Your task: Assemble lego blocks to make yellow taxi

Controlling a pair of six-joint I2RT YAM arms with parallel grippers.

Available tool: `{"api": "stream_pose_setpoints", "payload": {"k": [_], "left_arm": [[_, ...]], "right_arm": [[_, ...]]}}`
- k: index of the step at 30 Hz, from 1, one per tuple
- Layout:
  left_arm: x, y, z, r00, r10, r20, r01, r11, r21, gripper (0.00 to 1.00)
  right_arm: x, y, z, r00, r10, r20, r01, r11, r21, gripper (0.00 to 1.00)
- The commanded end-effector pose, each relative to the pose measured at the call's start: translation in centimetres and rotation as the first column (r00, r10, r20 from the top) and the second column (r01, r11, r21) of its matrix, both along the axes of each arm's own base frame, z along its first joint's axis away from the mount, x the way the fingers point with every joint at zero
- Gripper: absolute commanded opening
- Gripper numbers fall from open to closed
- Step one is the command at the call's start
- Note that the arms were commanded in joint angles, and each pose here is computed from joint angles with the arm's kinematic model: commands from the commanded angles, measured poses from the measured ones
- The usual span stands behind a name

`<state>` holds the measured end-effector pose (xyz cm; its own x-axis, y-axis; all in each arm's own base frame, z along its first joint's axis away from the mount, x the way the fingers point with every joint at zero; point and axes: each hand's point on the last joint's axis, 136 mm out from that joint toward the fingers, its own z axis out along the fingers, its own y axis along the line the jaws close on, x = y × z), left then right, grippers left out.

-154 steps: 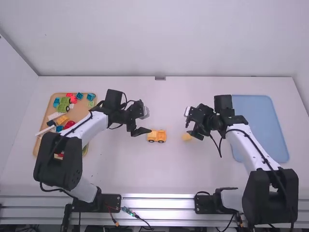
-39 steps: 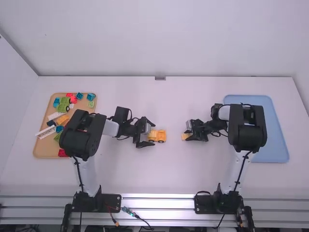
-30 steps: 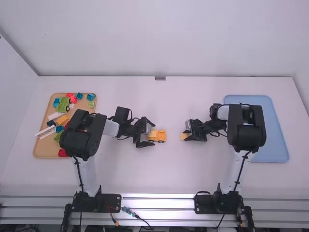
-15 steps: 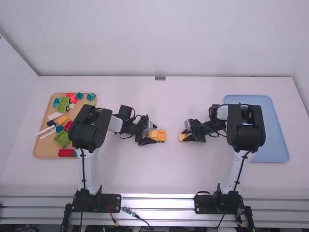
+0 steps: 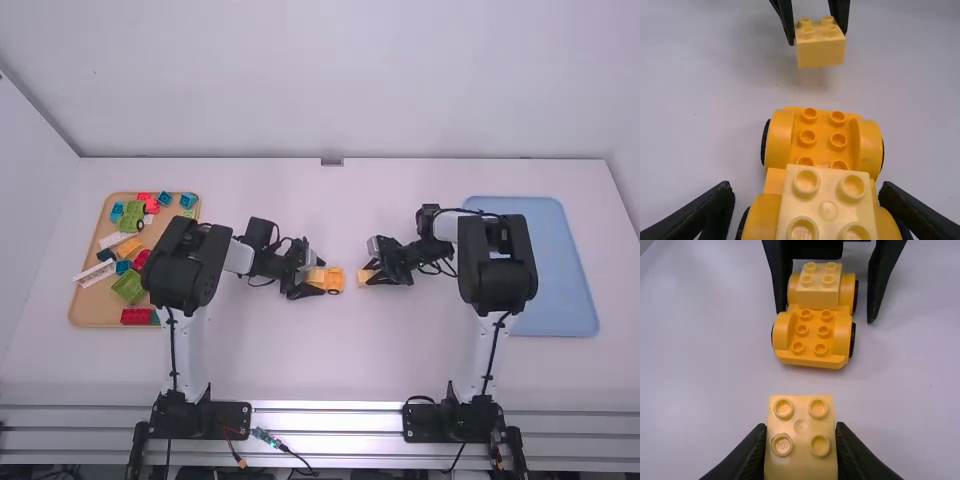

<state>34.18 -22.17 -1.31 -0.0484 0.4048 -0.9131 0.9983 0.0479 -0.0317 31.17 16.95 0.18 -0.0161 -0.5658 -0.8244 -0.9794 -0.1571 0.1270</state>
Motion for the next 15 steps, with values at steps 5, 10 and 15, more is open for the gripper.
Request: {"api": "stream_pose_setpoints", "payload": {"k": [5, 10, 15], "left_arm": [[-0.73, 0.17, -1.06, 0.999, 0.011, -0.046, -0.010, 0.999, 0.038, 0.88], [-0.90, 0.26, -0.40, 1.000, 0.013, -0.018, -0.013, 0.999, 0.039, 0.89], [-0.70, 0.69, -1.05, 0.998, 0.055, -0.010, -0.054, 0.995, 0.079, 0.93]], "right_arm": [[0.15, 0.51, 0.59, 1.000, 0.006, 0.003, -0.006, 1.000, -0.014, 0.16], [0.19, 0.53, 0.65, 1.000, -0.002, -0.006, 0.002, 1.000, -0.015, 0.13], [0.13, 0.94, 1.12, 1.000, 0.009, 0.007, -0.009, 1.000, -0.005, 0.13]]}}
